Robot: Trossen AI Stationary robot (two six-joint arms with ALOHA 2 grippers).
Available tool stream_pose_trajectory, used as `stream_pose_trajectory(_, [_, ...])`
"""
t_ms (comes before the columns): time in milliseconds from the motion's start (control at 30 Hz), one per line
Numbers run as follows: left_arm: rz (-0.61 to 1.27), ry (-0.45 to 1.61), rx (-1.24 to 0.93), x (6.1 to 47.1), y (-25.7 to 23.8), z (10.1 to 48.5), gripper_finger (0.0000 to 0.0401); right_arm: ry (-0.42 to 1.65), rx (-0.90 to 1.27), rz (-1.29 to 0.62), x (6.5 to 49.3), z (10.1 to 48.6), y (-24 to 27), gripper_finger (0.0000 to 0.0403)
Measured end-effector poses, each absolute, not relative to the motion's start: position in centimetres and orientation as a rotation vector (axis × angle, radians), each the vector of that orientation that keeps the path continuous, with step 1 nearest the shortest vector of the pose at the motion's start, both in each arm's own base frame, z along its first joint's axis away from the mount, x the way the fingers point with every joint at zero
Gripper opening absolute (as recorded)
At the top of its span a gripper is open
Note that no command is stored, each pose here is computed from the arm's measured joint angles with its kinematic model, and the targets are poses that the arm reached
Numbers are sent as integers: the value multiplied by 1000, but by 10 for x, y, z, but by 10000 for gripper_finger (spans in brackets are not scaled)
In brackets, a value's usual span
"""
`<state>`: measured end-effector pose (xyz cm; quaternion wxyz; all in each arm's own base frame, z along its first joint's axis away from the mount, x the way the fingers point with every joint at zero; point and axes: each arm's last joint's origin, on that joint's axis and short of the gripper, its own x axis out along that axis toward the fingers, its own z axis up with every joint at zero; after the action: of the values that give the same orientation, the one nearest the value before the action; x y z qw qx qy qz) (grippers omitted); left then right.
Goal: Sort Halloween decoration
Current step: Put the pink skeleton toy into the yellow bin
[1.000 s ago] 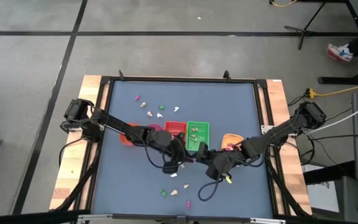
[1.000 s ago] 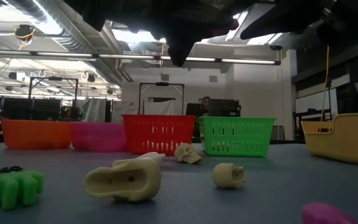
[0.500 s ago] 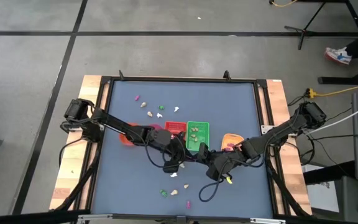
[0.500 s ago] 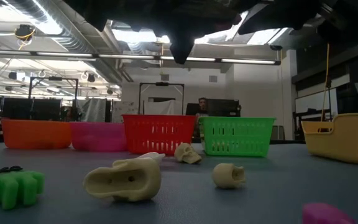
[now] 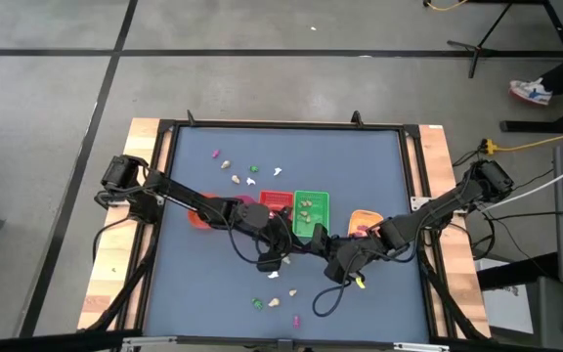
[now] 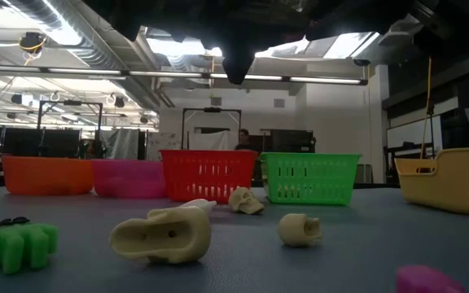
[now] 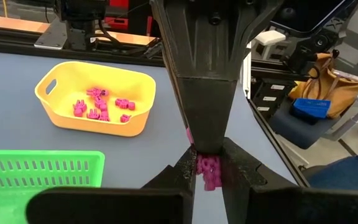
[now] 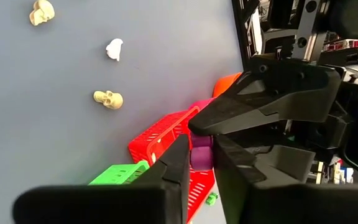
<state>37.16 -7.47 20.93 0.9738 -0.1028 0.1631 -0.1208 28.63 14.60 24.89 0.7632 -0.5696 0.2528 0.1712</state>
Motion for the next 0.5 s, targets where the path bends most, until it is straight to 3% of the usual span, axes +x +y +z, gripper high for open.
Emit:
stream_pose_trajectory(267, [-243, 329, -207, 372, -75, 209, 33, 551, -1239, 373, 286, 249, 146, 48])
stream_pose_trajectory(500, [-236, 322, -207, 372, -75, 210, 75, 557, -1241, 377, 286, 248, 146, 47])
